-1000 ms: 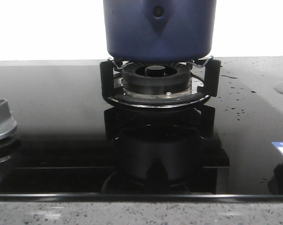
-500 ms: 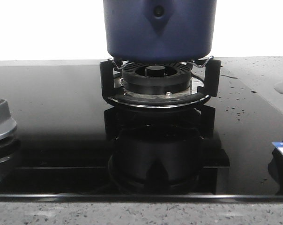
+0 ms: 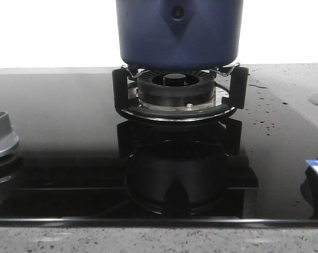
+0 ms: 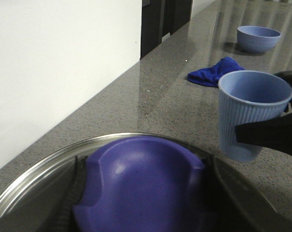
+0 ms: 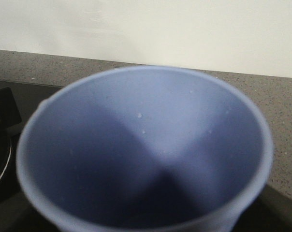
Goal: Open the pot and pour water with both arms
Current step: 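Lower the empty cup onto the counter and open the right gripper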
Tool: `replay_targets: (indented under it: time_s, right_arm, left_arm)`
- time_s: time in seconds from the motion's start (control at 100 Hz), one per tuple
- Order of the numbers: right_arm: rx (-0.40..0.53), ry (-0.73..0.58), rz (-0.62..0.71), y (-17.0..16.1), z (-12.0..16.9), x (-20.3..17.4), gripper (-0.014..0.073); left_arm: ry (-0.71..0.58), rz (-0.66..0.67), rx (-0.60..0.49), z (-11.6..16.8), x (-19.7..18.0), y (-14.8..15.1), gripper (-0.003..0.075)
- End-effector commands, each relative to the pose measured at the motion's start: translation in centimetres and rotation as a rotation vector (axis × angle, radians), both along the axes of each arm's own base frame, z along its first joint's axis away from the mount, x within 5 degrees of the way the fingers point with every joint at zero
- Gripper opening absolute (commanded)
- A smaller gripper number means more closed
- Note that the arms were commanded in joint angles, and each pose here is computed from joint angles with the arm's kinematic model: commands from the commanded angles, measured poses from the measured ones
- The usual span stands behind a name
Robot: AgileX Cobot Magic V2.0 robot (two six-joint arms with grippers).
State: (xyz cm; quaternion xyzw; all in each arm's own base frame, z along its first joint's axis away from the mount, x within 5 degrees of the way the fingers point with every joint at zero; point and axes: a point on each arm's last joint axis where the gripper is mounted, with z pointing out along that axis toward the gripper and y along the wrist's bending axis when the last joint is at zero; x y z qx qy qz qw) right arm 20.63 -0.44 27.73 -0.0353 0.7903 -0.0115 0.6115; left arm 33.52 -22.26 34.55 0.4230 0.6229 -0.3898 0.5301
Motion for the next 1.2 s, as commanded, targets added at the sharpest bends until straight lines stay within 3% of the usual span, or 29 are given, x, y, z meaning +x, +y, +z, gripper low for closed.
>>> replay_targets:
  time_s: [0.0, 0.32, 0.39, 0.52, 0.59, 0.78, 1.03, 1.19]
  right_arm:
    - [0.016, -0.102, 0.022, 0.2, 1.6, 0.2, 0.0435]
    - [0.016, -0.103, 0.022, 0.2, 1.6, 0.2, 0.0435]
    - [0.016, -0.103, 0.022, 0.2, 1.6, 0.2, 0.0435]
    - [0.017, -0.106, 0.025, 0.2, 1.6, 0.3, 0.044]
    - [0.017, -0.106, 0.025, 0.2, 1.6, 0.3, 0.044]
    - [0.02, -0.127, 0.034, 0.3, 1.8, 0.3, 0.0446]
    - [0.023, -0.149, 0.044, 0.4, 2.0, 0.3, 0.0645]
    - [0.025, -0.169, 0.053, 0.4, 2.2, 0.3, 0.065]
  left_arm:
    - [-0.06, -0.024, -0.096, 3.3, -1.3, -0.3, 0.0221]
    - [-0.064, 0.042, -0.083, 3.2, -0.8, -0.2, 0.0227]
    - [-0.062, 0.04, -0.088, 3.2, -0.8, -0.2, 0.0283]
    - [-0.049, 0.044, -0.108, 3.4, -0.8, -0.2, 0.0479]
    - [-0.045, 0.046, -0.116, 3.4, -0.8, -0.2, 0.0524]
    - [-0.038, 0.031, -0.134, 3.6, -0.9, -0.2, 0.0522]
    - [-0.053, 0.015, -0.163, 4.6, -1.6, 0.0, 0.0522]
    - [-0.075, 0.006, -0.174, 5.5, -2.2, 0.3, 0.0521]
